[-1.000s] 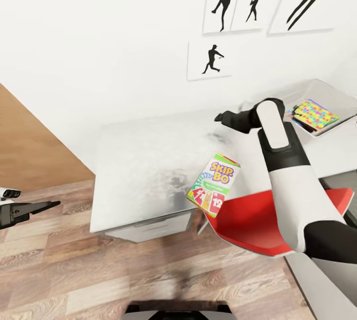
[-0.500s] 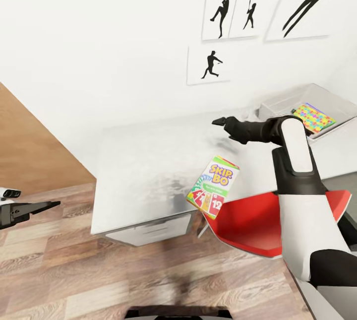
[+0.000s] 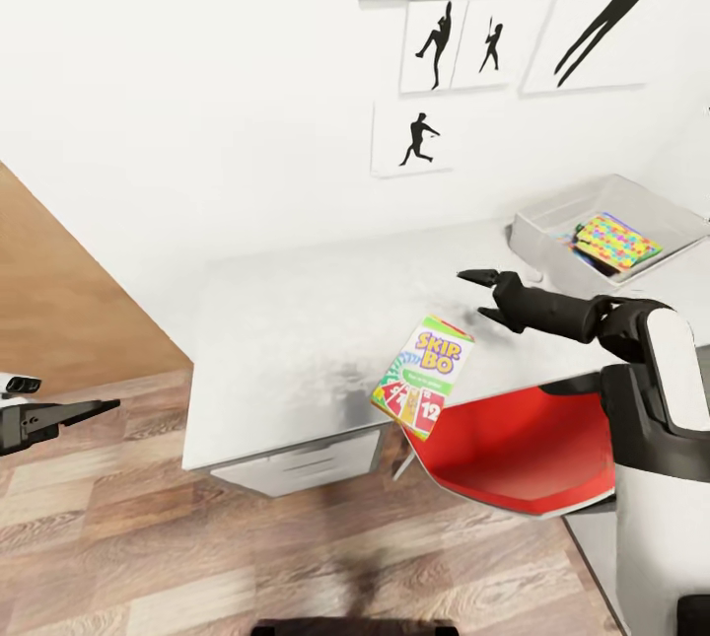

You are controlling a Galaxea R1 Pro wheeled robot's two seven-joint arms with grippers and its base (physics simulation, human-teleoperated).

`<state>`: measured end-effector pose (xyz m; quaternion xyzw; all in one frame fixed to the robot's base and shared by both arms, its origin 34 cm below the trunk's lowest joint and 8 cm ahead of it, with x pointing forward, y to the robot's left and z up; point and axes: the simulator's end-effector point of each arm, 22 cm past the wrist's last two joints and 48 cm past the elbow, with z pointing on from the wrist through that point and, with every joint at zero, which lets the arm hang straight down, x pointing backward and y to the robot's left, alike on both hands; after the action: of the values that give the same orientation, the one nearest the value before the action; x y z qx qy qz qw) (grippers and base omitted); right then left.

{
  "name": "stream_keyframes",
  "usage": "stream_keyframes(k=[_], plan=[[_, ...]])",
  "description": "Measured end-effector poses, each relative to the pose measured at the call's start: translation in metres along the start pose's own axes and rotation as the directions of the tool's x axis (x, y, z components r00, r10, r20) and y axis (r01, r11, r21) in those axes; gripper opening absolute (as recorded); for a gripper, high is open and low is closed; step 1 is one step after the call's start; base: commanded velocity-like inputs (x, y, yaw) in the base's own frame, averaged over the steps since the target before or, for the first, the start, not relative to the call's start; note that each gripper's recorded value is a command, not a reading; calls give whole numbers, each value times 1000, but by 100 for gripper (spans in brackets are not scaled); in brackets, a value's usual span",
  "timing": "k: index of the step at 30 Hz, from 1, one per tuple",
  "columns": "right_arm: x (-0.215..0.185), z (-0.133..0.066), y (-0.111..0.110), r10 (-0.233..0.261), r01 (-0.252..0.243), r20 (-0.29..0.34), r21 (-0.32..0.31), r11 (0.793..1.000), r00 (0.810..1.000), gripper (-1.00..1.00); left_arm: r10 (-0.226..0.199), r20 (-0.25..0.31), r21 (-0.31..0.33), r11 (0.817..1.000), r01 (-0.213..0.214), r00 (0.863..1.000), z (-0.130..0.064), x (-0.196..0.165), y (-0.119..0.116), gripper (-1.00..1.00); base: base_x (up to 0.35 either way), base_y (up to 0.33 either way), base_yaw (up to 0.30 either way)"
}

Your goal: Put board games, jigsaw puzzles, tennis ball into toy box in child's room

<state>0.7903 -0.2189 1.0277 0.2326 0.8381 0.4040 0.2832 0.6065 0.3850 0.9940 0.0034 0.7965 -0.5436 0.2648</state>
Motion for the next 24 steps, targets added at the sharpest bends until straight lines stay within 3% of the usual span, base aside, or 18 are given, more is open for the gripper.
stream_keyframes(k=[4,11,17,24], plan=[[5,-15,-17,54,-54,2,-23,998,999,100,5,3,2,1000,-5,1000,-1,-1,-3,100,0,0,0],[12,-50,-27,144,-138,23,-182,974,989,100,15,8,5,1000,-15,1000,-3,-4,-7,100,-3,0,0],[12,-82,-38,197,-175,53,-276,945,979,100,23,12,7,1000,-23,1000,-4,-6,-12,100,-37,0,0],[7,-113,-48,235,-191,93,-338,922,968,100,33,16,10,999,-33,999,-5,-8,-16,100,-11,0,-1]])
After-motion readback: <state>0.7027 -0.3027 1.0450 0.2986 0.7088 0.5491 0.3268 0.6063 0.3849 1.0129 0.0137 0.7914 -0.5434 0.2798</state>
